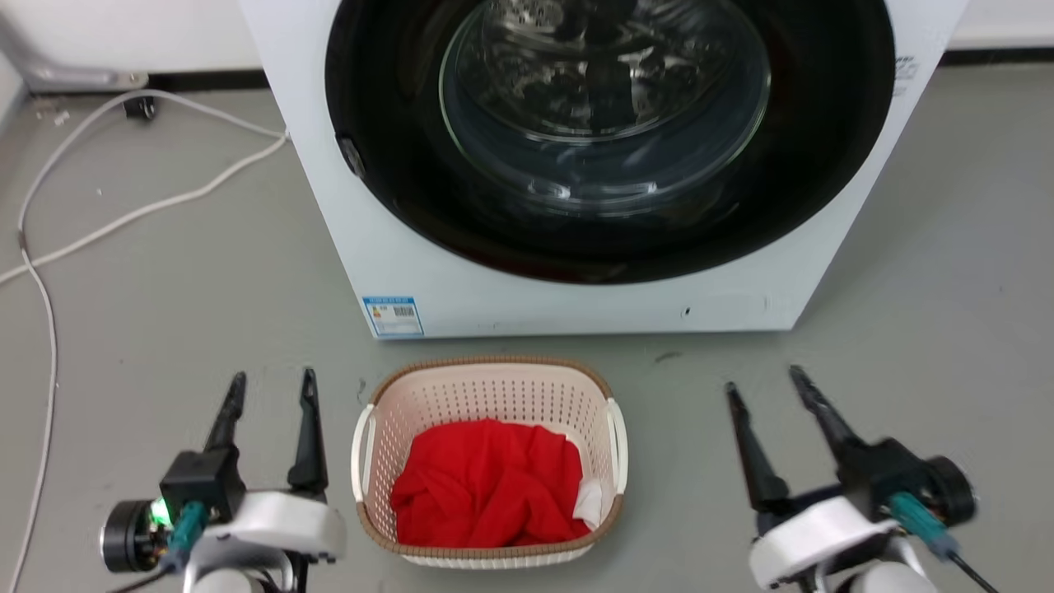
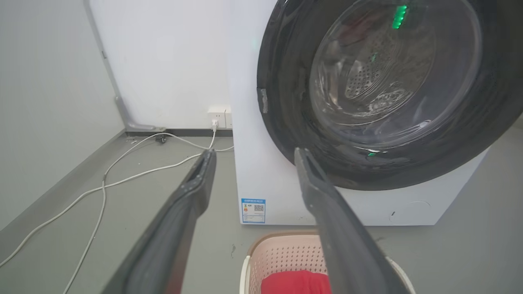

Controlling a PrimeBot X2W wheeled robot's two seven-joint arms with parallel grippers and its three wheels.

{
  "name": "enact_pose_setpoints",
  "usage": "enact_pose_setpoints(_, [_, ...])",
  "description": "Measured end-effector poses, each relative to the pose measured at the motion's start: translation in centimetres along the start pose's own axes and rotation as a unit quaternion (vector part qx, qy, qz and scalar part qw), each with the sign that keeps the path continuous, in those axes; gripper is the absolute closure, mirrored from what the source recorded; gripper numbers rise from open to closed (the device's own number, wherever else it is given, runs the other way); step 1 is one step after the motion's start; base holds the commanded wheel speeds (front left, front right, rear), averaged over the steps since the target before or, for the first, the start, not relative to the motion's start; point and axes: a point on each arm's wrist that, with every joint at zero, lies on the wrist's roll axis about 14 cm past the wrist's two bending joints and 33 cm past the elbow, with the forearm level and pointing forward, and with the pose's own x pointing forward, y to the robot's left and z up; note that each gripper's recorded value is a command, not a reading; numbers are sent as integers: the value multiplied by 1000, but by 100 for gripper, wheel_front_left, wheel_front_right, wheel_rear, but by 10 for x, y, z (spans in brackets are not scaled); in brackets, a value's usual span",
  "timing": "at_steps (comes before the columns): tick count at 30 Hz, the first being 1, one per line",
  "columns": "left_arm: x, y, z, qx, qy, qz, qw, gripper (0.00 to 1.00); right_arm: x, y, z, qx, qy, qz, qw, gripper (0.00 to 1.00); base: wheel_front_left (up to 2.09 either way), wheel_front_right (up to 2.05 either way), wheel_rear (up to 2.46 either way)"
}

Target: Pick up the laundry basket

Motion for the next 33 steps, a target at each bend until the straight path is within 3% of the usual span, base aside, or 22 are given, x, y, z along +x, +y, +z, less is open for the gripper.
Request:
enact_pose_setpoints(10, [49,23,-57,12,78,2,997,0,49,28,-70,-6,100,70,992,0,0,0,0])
enact_pose_setpoints(17, [76,36,-112,17,149,4,989,0,70,37,-134,-16,187,109,976,0,0,0,0])
enact_pose_setpoints(33, [89,35,-241,33,316,-30,948,0,92,37,-244,-12,322,148,935,0,0,0,0])
